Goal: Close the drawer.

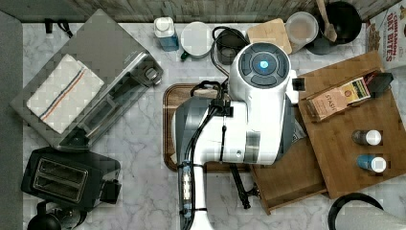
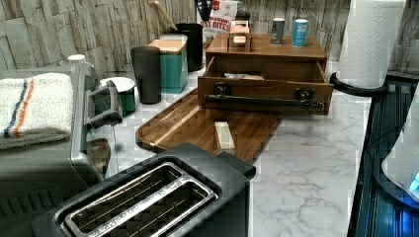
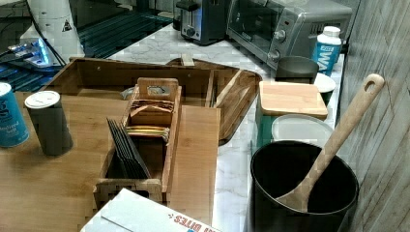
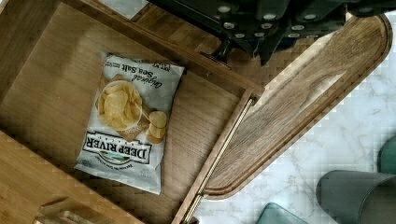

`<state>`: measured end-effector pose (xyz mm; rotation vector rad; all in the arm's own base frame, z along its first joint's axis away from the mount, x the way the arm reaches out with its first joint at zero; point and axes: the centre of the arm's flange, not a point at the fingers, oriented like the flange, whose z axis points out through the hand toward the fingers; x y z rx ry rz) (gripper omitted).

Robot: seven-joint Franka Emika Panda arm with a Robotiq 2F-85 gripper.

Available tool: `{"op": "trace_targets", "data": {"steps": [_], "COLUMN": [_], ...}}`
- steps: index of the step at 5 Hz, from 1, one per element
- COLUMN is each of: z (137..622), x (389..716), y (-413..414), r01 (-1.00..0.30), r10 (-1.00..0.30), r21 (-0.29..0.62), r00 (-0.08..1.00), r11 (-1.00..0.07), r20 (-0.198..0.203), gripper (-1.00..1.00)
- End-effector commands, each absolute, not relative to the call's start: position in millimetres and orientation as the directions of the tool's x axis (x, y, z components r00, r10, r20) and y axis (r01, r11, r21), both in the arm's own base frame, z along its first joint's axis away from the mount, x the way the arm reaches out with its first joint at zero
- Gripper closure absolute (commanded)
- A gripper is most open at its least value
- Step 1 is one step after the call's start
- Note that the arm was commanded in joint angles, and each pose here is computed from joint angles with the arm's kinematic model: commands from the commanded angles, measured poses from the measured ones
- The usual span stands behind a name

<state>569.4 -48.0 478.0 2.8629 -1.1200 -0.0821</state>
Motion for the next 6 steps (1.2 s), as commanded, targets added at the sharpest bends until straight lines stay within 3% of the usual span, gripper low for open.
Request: {"op": "trace_targets", "data": {"steps": [1, 2, 3, 4, 6], "z": [473.4, 461.2, 456.2, 450.1, 430.0], "x": [570.1, 561.3, 536.7, 514.2, 481.3], "y": [-49.2, -34.0, -3.7, 35.7, 93.4], "r01": [-0.674, -0.59, -0.499, -0.373, -0.222], "r10": [-0.678, -0.594, -0.498, -0.374, -0.226], "r21": [0.092, 0.091, -0.024, -0.031, -0.05], "r00": [0.734, 0.804, 0.867, 0.927, 0.968], "r11": [-0.733, -0.803, -0.866, -0.927, -0.974], "r20": [-0.028, -0.031, -0.032, 0.035, 0.108], "gripper": [1.0, 1.0, 1.0, 1.0, 1.0]}}
